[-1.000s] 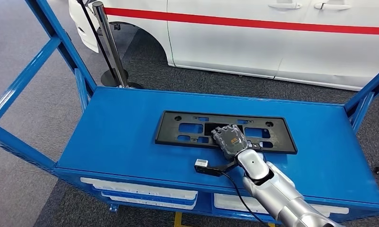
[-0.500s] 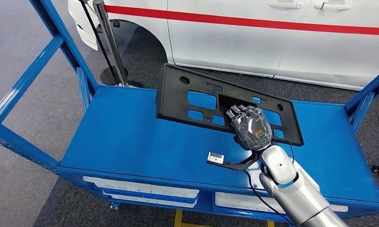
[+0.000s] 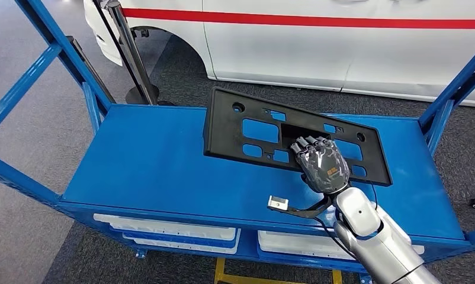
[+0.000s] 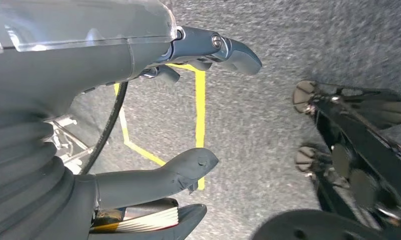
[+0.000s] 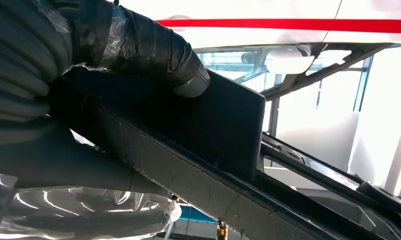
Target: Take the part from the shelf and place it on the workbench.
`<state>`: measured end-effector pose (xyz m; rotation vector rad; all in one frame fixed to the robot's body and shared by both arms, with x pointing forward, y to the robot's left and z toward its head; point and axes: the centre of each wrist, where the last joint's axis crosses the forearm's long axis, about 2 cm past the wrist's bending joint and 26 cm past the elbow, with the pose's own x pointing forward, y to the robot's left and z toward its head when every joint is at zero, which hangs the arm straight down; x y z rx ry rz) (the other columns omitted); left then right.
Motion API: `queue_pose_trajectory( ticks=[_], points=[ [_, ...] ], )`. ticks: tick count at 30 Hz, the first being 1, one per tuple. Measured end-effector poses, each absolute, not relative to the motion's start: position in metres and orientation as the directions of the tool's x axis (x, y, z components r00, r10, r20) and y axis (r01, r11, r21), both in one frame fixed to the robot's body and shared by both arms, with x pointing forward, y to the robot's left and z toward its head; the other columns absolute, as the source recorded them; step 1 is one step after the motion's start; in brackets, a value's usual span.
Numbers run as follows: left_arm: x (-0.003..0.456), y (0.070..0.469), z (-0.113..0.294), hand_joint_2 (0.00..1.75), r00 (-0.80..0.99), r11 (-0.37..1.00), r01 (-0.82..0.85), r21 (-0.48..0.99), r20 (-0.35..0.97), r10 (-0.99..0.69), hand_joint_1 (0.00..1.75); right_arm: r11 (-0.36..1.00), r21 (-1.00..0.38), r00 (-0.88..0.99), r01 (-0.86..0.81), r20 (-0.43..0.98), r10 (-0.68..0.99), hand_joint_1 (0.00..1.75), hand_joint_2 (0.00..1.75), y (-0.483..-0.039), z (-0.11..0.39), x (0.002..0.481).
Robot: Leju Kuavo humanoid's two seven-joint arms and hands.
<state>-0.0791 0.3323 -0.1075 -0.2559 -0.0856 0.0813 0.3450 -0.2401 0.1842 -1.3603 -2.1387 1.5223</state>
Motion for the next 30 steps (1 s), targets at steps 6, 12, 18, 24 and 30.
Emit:
queue_pose_trajectory(
  ticks=[6, 12, 18, 24, 30],
  points=[
    [-0.078, 0.336, -0.107, 1.75, 0.994, 0.965, -0.06, -0.255, 0.077, 0.082, 0.0, 0.08, -0.829, -0.579, 0.553, -0.314, 0.752, 1.75, 1.75, -0.244, 0.184, 0.344],
    [-0.077, 0.342, -0.107, 1.75, 0.994, 0.968, -0.054, -0.247, 0.079, 0.076, 0.0, 0.101, -0.829, -0.588, 0.55, -0.3, 0.751, 1.75, 1.75, -0.246, 0.186, 0.343],
    [-0.076, 0.341, -0.107, 1.75, 0.994, 0.967, -0.053, -0.249, 0.081, 0.076, 0.0, 0.1, -0.831, -0.59, 0.547, -0.299, 0.75, 1.75, 1.75, -0.249, 0.184, 0.341],
    [-0.076, 0.34, -0.107, 1.75, 0.994, 0.967, -0.049, -0.252, 0.082, 0.072, 0.0, 0.172, -0.834, -0.636, 0.524, -0.248, 0.731, 1.75, 1.75, -0.247, 0.187, 0.336],
    [-0.078, 0.339, -0.107, 1.75, 0.995, 0.966, -0.046, -0.253, 0.079, 0.068, 0.0, 0.307, -0.829, -0.724, 0.468, -0.159, 0.672, 1.75, 1.75, -0.24, 0.193, 0.32]
  ],
)
